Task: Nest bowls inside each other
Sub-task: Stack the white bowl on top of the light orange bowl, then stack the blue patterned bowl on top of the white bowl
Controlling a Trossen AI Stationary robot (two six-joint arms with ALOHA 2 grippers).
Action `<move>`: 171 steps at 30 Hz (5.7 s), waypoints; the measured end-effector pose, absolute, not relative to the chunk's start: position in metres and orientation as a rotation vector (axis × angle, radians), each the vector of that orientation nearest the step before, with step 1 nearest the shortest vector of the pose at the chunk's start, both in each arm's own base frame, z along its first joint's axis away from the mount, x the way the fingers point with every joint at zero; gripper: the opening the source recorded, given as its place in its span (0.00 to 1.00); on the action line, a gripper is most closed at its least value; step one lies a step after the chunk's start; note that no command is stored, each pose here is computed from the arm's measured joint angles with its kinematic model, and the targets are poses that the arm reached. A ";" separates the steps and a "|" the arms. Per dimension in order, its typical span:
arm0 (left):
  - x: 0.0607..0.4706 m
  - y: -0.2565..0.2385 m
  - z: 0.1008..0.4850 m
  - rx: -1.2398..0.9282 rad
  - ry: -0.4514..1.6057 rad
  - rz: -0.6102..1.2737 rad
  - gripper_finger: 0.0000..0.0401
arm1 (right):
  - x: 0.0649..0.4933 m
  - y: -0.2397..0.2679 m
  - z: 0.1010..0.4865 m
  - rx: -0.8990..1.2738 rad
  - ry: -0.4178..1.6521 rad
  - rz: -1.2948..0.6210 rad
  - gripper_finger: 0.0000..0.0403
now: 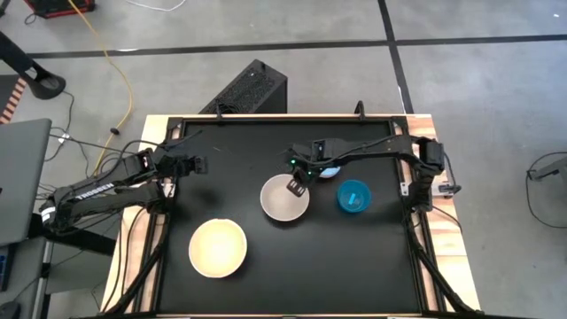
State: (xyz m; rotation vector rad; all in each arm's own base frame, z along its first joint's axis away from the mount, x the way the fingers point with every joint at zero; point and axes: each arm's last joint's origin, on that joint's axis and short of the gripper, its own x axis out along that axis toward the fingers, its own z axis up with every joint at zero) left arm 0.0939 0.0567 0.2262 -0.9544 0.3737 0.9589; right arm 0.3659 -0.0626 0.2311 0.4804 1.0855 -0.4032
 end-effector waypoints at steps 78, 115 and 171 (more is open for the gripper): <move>0.103 0.056 0.222 -0.786 0.514 0.847 0.32 | 0.543 0.062 0.229 0.575 0.521 0.254 0.09; 0.103 0.056 0.222 -0.748 0.529 0.838 0.32 | 0.458 -0.016 0.286 0.538 1.045 0.171 0.34; 0.102 0.058 0.223 -0.771 0.480 0.928 0.32 | 0.268 -0.176 0.183 0.574 1.223 -0.618 0.26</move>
